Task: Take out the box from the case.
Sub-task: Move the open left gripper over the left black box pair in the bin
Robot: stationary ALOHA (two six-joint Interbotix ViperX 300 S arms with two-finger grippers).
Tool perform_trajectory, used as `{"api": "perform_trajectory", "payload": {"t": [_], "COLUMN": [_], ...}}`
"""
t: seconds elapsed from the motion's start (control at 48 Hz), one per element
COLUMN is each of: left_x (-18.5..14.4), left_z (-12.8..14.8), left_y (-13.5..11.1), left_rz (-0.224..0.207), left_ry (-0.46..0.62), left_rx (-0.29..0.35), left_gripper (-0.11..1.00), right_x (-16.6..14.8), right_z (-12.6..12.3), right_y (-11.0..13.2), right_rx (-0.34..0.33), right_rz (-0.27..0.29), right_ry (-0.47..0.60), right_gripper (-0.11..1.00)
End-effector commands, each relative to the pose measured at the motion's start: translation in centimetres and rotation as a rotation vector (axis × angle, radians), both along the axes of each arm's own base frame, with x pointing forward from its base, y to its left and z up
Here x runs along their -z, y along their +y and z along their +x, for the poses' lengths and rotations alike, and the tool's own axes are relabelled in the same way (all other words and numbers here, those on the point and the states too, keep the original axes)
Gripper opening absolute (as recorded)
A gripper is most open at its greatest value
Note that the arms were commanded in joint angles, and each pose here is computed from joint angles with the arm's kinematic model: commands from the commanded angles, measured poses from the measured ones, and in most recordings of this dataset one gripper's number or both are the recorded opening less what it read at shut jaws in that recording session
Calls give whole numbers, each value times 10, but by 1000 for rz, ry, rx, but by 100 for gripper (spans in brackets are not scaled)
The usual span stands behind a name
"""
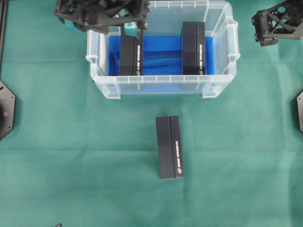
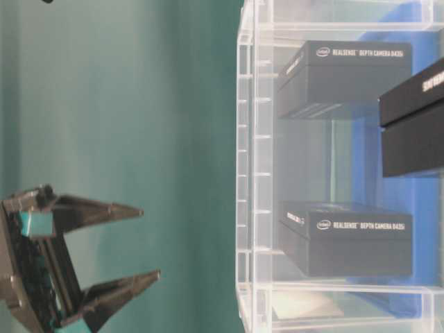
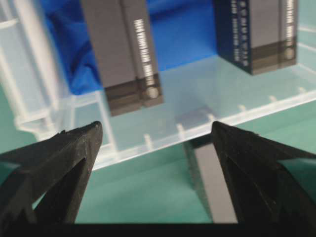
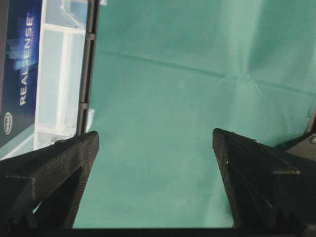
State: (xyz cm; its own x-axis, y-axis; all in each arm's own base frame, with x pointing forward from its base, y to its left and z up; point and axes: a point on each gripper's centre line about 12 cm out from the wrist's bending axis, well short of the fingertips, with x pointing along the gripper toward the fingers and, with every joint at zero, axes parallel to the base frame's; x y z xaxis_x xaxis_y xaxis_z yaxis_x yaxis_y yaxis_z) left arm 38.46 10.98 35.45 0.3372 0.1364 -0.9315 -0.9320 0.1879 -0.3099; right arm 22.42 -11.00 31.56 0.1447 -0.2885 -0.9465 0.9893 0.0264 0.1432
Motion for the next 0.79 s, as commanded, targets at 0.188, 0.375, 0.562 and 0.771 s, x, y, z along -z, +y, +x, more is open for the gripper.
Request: {"api": "perform_trajectory", "payload": {"t": [0.188,0.375,0.562,0.771], "left_x": [-7,-5,-3,-3], "left_z": [14,11,11,11], "left_y": [-3,-3,-2,-2], "left_rz": [9,14,14,14], "left_ry": [-14,15,23,24], "left_rx": [0,-4,-6,-8], "left_gripper": [96,96,96,96], "right_x": [-4,-4,-4,-4], "right_z": [0,1,2,2], "right_y": [-1,-1,-1,-1], "right_rx": [-3,-5,-6,-7], "right_rz": [-10,-13,-15,-15], "right_ry": [-17,-24,-29,-31], "right_gripper": [93,93,93,93]}}
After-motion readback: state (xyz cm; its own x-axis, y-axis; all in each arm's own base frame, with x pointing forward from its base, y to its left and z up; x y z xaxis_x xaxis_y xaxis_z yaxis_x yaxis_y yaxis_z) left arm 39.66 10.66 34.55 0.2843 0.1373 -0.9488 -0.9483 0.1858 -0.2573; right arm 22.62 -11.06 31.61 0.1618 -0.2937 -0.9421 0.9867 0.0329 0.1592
